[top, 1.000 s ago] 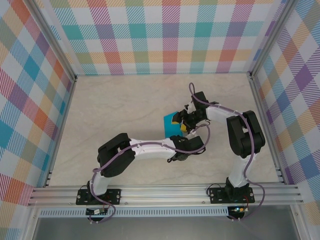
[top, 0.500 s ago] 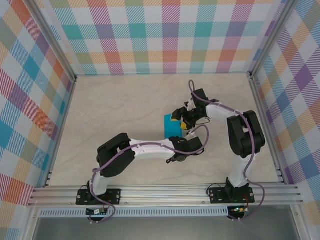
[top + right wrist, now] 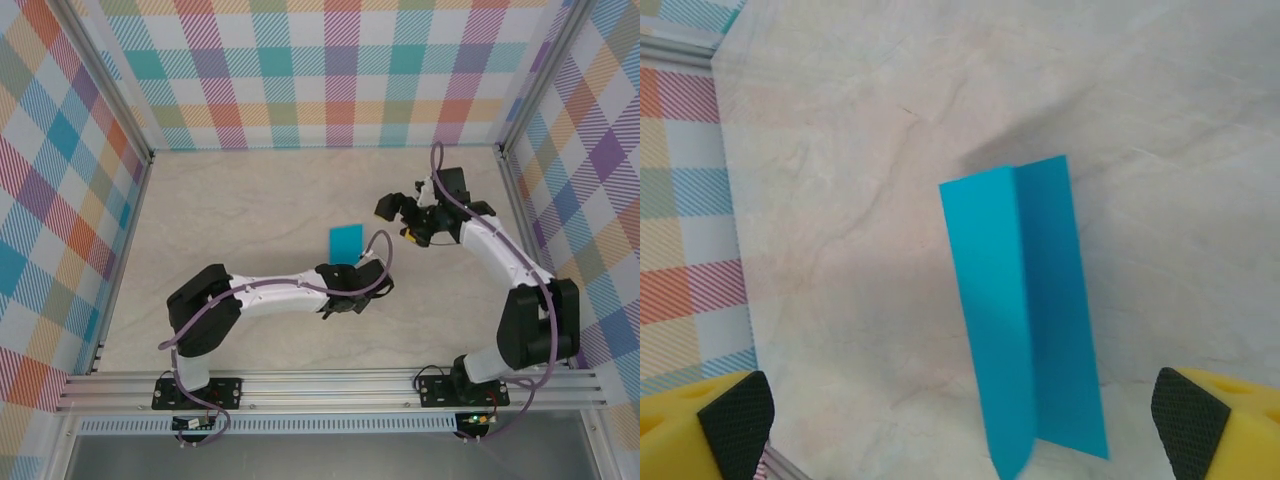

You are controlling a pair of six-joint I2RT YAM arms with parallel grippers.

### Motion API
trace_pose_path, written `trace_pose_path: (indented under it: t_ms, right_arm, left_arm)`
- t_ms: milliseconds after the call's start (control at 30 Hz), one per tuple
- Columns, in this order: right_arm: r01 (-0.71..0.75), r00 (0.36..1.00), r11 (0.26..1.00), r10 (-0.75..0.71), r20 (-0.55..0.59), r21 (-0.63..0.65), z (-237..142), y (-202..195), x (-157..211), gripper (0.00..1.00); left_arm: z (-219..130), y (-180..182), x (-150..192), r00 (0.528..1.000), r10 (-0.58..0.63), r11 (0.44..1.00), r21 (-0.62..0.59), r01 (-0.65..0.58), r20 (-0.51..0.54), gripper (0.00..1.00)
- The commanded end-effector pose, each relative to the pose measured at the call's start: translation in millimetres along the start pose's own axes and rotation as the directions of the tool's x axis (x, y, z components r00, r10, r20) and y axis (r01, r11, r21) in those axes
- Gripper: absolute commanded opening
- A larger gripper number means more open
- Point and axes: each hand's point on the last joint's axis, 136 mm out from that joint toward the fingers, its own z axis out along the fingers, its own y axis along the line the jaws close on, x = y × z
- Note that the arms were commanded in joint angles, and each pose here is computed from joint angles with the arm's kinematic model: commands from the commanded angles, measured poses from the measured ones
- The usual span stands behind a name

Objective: Fold a paper plane with a square sheet of paper (fold left side to right side)
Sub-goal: Fold the triangle a second time at the center of the table.

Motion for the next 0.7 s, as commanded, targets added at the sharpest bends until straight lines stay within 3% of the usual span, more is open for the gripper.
trace_pose_path:
  t_ms: [0,200,367,533,667]
  right_arm:
    - [-0.024,0.996,1.000,0.025,-0.090,0.014,15.1,-23.2,33.0,0.82]
    - [-0.030,0.980,0.999,0.024,-0.196,-0.028,48.2,-23.7,68.0,0.49]
    - [-0.035,0.964,0.999,0.038,-0.261,0.016,73.2,-28.1,90.3,0.24]
    - [-0.038,0.956,0.998,0.053,-0.290,0.054,83.8,-36.2,101.9,0.19]
    - [-0.039,0.939,0.995,0.067,-0.338,0.087,94.0,-43.9,114.8,0.17]
  left_arm:
    - [-8.7,2.5,-5.5,0.995,-0.098,0.992,0.082,0.097,0.011,0.00]
    - [-6.4,7.4,-2.0,0.972,-0.234,0.950,0.208,0.233,-0.017,0.00]
    - [-5.6,15.6,-6.0,0.933,-0.361,0.884,0.313,0.348,-0.017,0.00]
    - [-2.0,26.4,-4.6,0.902,-0.431,0.841,0.348,0.414,-0.030,0.00]
    - [3.6,35.8,1.9,0.898,-0.436,0.846,0.319,0.428,-0.050,0.00]
